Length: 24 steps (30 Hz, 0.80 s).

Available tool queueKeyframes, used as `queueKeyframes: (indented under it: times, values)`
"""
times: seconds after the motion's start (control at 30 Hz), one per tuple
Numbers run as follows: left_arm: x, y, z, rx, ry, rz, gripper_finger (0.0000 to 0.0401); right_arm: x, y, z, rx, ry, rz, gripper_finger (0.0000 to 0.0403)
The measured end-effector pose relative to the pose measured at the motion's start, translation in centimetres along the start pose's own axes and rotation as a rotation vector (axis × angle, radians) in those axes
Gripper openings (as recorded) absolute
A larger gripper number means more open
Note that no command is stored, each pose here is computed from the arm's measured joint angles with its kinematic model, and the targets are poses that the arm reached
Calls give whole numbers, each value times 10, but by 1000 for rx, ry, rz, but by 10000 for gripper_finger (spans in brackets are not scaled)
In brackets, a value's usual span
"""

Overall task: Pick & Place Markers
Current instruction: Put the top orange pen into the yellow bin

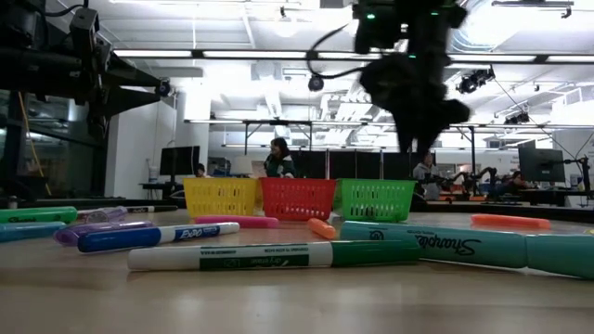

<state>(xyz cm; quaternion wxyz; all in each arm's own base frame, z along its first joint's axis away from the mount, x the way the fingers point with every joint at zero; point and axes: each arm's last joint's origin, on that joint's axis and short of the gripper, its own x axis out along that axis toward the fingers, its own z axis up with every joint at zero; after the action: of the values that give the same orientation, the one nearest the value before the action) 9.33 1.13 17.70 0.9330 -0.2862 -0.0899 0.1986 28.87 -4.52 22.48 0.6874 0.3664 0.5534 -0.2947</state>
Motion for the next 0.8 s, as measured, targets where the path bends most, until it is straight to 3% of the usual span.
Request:
queueKeyframes:
  times: [0.33, 0.8]
  values:
    - [0, 0, 0, 0, 0, 0, 127, 22, -33, -46, 22, 90, -74, 173]
    - [0, 0, 0, 0, 0, 0, 127, 46, -57, -65, 28, 179, -186, 173]
